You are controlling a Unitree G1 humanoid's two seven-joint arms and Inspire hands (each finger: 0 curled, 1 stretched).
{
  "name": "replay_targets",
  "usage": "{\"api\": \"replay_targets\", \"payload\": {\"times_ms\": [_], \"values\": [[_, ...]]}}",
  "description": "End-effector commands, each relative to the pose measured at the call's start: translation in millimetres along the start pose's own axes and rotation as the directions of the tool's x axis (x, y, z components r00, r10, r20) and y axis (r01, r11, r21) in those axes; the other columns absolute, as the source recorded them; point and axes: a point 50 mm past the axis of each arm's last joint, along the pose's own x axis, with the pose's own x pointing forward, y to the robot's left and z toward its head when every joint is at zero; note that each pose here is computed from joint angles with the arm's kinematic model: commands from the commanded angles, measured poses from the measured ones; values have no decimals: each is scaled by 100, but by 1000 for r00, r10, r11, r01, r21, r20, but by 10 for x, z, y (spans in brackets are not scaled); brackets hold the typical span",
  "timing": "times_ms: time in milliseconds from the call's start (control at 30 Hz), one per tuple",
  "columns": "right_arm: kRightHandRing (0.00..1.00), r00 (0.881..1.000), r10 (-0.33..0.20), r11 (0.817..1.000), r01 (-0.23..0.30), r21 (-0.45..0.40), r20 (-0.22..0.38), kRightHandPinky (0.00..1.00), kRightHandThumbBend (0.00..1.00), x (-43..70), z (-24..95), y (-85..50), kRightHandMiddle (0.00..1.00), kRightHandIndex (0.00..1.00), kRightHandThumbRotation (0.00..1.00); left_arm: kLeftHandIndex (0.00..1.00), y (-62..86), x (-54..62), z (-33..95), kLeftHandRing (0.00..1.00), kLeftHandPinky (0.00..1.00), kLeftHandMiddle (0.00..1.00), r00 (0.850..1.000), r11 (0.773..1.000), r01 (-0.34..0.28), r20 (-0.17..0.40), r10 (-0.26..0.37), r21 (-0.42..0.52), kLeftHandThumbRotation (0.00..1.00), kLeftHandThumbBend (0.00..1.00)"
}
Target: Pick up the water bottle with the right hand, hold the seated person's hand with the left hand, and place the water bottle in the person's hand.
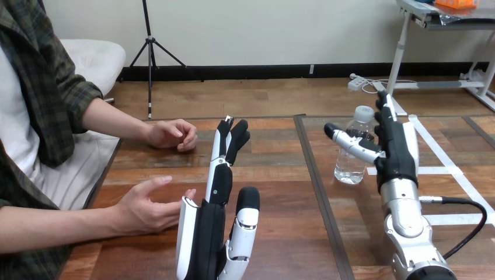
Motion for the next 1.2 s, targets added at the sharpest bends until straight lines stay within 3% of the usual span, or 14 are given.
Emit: {"api": "replay_targets", "payload": {"times_ms": [0, 1167], "values": [[100, 996, -3, 1000, 4, -5, 94, 100, 71, 217, 338, -39, 100, 99, 15, 100, -65, 30, 104, 93, 100, 95, 997, 997, -66, 23, 67, -37, 100, 27], [100, 999, 33, 998, -33, -54, -14, 100, 80, 249, 213, -24, 99, 96, 25, 100, -69, 10, 109, 93, 100, 95, 997, 997, -70, 18, 70, -20, 100, 27]]}}
